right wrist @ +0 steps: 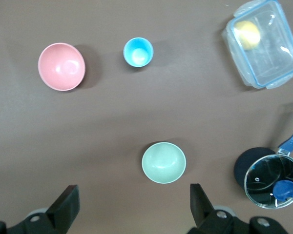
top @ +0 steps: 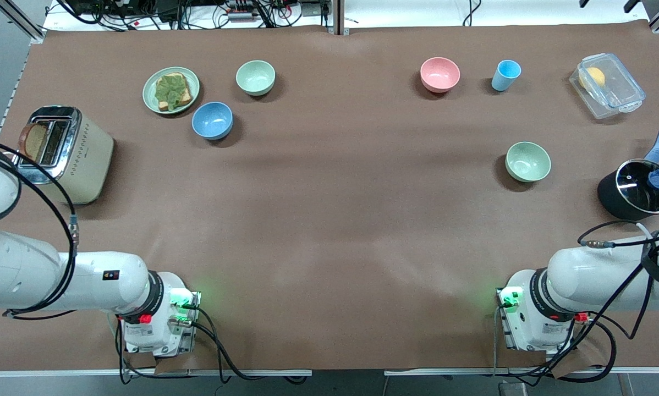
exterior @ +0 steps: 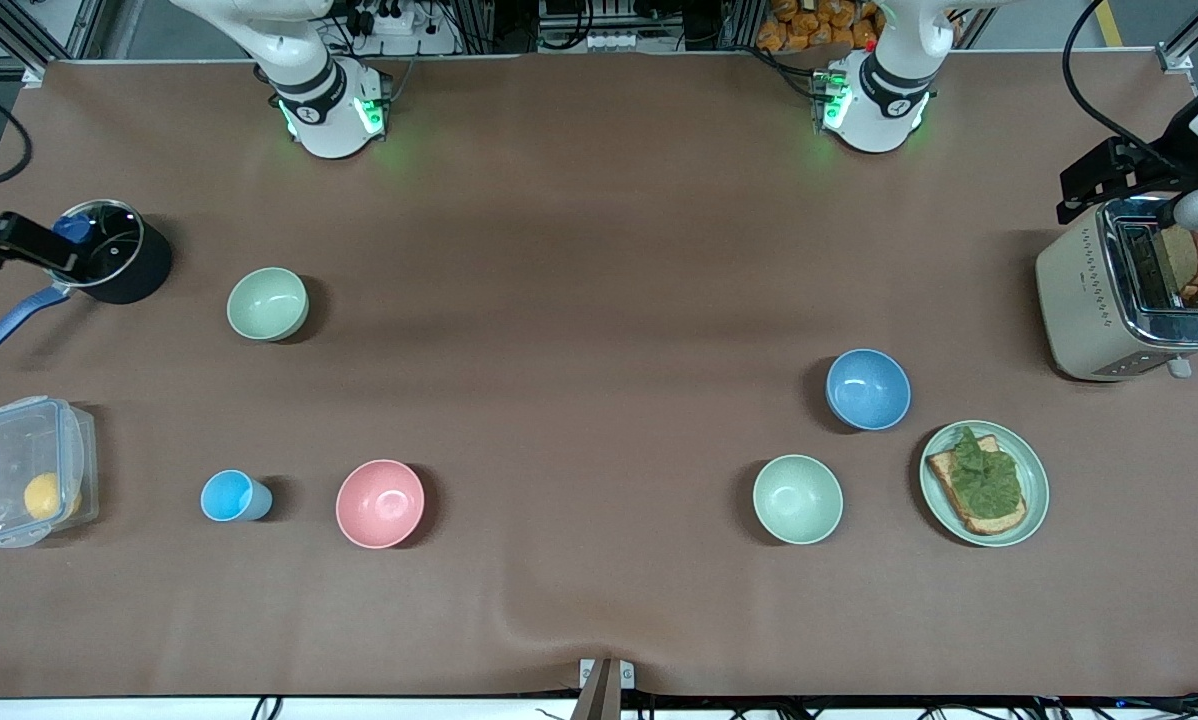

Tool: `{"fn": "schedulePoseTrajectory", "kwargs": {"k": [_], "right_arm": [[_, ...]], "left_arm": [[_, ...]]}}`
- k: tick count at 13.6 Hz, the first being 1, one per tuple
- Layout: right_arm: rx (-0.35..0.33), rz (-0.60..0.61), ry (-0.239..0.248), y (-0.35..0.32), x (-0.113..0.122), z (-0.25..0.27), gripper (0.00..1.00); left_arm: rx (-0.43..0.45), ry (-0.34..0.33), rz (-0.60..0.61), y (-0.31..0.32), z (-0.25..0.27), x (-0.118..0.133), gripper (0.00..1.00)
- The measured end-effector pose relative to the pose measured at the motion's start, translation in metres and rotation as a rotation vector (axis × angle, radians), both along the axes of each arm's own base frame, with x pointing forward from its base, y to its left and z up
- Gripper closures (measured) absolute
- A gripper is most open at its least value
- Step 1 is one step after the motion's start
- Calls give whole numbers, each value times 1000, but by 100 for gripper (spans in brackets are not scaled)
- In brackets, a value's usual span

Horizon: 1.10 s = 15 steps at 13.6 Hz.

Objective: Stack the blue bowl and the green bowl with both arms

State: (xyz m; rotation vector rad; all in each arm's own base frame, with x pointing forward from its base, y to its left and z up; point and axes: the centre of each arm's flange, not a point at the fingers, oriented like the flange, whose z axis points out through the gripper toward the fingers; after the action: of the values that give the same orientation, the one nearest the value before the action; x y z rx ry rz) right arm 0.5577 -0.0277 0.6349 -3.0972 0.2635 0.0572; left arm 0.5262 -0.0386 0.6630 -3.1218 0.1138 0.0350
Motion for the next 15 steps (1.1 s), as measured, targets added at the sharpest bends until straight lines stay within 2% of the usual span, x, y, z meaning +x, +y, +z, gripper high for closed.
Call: {"fn": "schedulePoseTrajectory", "kwargs": {"k": [5,8,10,13,15], "right_arm": [[0,9,10,8,-1,-1,0],[0,9,10,8,-1,-1,0],[0,10,10,8,-1,-1,0],[0,25,10,16,-1,-1,0],[0,31,24,19,-1,-3,0]], "left_arm": [[0,1,-5,-3,0,0,0],[4,27,-16,-8,-14,7,0],[6,71,-19,-9,-41,23,0],[-1,106,-3,-6,-95,58,0],[-3,166,19,1,-140,77,0]]}}
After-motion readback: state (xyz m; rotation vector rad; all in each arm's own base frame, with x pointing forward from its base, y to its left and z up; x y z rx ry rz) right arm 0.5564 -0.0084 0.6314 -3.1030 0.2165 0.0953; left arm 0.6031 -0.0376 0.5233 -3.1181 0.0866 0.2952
